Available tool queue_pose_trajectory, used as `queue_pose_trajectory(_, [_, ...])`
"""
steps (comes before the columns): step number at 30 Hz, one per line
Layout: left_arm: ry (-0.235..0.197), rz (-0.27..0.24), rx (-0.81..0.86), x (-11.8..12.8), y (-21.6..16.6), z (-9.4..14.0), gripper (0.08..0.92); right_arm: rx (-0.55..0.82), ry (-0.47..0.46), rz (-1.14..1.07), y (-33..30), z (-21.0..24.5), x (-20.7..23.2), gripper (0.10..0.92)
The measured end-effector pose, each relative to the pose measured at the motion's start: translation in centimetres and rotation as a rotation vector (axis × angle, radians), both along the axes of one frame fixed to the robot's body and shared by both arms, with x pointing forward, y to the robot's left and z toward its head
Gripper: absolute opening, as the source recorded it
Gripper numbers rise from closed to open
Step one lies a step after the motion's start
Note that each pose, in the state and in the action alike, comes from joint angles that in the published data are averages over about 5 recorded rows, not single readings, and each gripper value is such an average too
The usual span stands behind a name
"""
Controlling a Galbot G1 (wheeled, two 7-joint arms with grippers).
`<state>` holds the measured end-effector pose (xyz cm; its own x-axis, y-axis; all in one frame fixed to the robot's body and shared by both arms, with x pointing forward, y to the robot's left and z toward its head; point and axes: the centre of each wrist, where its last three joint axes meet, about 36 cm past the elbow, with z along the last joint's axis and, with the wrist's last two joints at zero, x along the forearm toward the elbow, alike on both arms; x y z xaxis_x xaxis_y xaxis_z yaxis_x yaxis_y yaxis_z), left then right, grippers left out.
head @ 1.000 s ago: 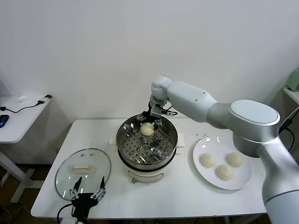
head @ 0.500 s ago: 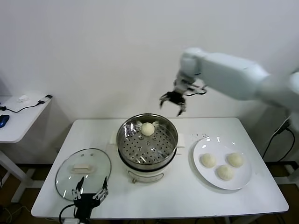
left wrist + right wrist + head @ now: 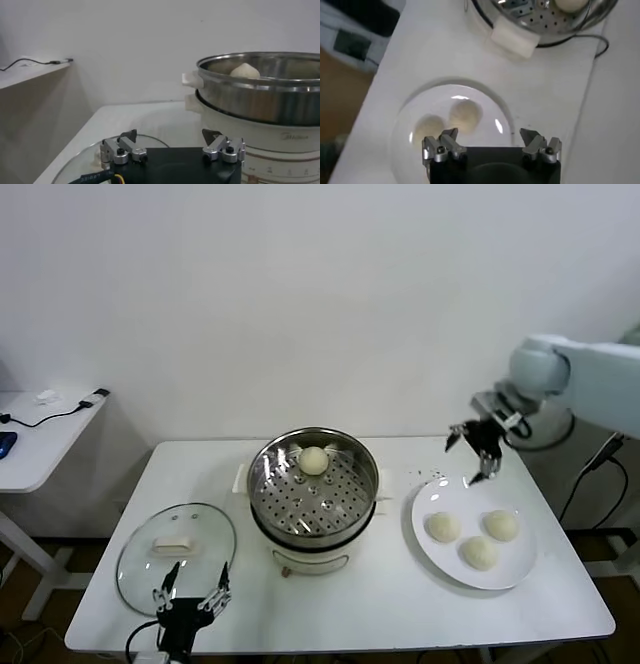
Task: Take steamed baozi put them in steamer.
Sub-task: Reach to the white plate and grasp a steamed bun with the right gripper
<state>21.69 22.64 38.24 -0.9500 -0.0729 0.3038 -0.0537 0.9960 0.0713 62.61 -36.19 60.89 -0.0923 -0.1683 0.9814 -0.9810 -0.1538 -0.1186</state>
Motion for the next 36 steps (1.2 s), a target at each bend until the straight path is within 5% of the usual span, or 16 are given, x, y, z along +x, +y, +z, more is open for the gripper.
queue_pose_trajectory(28, [0.014, 0.023, 0.011, -0.1, 0.5, -0.6, 0.823, -0.037, 0.041, -0.266, 1.2, -15.2, 0.2, 0.817])
queue_pose_trajectory(36, [0.007, 0.024, 0.009, -0.1, 0.4, -0.3, 0.823, -0.042, 0.034, -0.267, 1.0, -15.2, -0.1, 0.625])
